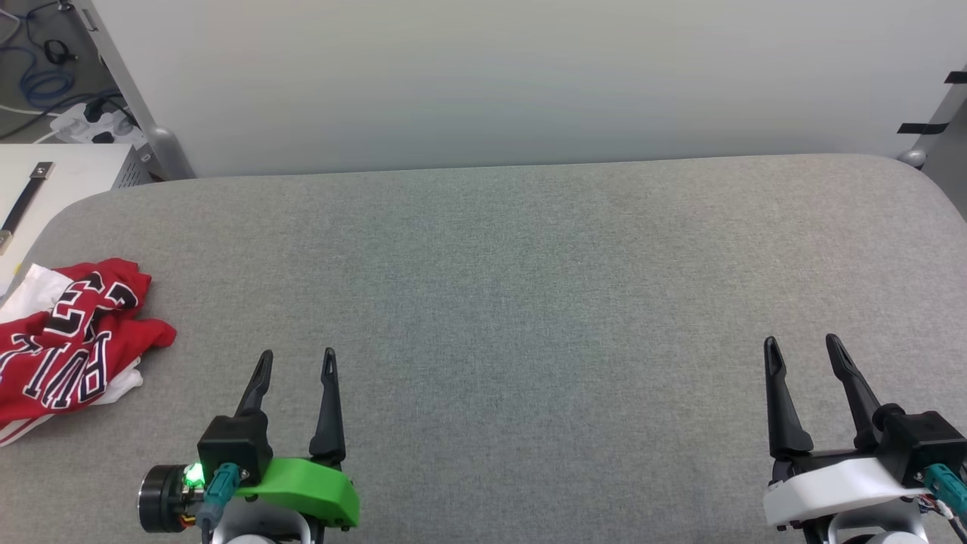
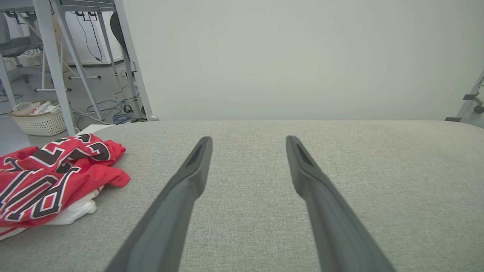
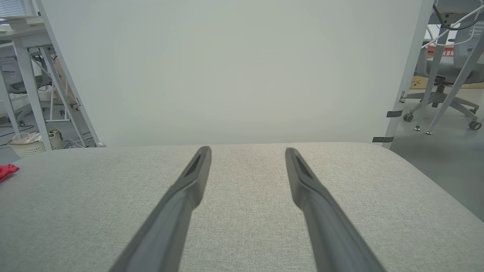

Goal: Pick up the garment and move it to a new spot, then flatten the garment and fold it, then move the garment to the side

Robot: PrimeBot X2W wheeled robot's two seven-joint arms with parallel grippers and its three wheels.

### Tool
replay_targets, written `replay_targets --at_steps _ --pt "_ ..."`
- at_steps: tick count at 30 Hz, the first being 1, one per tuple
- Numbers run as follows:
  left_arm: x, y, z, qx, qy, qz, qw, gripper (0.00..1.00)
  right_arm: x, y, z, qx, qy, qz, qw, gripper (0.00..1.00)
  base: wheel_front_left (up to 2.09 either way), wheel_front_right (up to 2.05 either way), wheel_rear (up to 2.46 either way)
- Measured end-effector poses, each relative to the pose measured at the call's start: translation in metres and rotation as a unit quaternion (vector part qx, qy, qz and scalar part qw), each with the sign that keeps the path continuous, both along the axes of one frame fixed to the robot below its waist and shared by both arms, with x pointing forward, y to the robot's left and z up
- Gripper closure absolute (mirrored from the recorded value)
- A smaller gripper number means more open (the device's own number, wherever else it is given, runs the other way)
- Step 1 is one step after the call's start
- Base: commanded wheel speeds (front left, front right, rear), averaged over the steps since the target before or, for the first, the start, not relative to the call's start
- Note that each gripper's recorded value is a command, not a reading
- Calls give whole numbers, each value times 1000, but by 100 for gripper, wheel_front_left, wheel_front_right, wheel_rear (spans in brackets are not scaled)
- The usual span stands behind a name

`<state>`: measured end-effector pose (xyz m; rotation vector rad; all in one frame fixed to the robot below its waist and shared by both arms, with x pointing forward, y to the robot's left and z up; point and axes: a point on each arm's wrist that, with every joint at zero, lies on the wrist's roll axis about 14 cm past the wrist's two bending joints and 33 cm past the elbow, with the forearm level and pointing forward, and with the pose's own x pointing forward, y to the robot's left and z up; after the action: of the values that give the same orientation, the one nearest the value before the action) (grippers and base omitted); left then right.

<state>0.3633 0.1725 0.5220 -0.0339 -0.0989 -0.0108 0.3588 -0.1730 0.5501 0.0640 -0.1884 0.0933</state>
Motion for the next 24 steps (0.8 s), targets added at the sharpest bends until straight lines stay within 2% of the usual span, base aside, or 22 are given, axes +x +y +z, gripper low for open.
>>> replay_targets --at_steps 24 --pt "-5 6 1 -12 -15 9 1000 0 -8 0 2 9 -16 0 1000 0 0 0 0"
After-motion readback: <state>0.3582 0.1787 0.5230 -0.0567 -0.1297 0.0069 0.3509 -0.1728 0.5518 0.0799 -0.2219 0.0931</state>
